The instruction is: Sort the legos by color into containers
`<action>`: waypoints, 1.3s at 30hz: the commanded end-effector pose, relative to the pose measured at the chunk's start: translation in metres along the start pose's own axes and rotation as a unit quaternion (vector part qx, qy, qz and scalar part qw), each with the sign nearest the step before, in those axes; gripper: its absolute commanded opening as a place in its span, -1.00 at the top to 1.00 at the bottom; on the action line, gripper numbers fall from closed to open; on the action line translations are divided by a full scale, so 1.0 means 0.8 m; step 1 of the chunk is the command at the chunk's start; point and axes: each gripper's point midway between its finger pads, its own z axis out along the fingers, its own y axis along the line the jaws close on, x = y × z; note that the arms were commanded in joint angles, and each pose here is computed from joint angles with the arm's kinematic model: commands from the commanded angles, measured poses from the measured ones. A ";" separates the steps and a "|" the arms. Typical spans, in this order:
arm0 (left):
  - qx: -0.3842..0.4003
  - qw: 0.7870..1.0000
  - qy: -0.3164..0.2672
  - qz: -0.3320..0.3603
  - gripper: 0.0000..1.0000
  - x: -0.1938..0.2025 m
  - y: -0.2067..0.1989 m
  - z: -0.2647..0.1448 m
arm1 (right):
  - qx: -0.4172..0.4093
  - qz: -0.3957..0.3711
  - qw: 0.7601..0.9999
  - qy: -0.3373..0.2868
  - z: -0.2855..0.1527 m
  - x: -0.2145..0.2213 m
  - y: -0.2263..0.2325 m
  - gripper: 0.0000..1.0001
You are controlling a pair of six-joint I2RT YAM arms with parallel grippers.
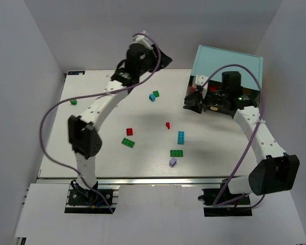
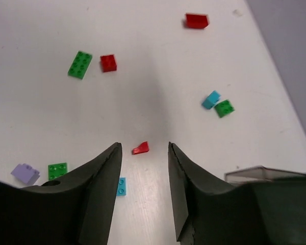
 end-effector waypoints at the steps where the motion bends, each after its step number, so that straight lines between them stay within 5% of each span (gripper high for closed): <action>1: -0.091 0.993 -0.051 0.057 -0.33 -0.063 0.024 -0.115 | -0.029 -0.010 0.998 0.060 0.030 0.011 0.025 0.06; 4: -0.211 0.974 -0.038 0.070 -0.81 -0.035 0.111 -0.178 | -0.014 0.036 0.992 0.119 0.060 0.038 0.030 0.03; 6: -0.238 0.967 -0.067 0.070 -0.95 -0.045 0.116 -0.239 | -0.028 0.078 0.985 0.155 0.091 0.057 0.052 -0.08; 9: -0.297 0.951 -0.066 0.064 -0.96 -0.019 0.156 -0.308 | -0.011 0.141 0.966 0.217 0.119 0.092 0.065 -0.25; 15: -0.335 0.941 -0.048 0.000 -0.96 0.055 0.194 -0.386 | 0.099 0.202 0.920 0.322 0.151 0.163 0.044 -0.23; 20: -0.350 0.934 -0.058 -0.043 -0.96 0.087 0.213 -0.418 | 0.207 0.237 0.862 0.398 0.156 0.221 0.011 -0.27; 29: -0.370 0.927 -0.038 -0.042 -0.96 0.101 0.224 -0.428 | 0.211 0.266 0.845 0.414 0.177 0.258 0.012 -0.29; 39: -0.379 0.924 -0.029 -0.043 -0.96 0.112 0.233 -0.430 | 0.174 0.296 0.836 0.427 0.186 0.277 0.034 0.09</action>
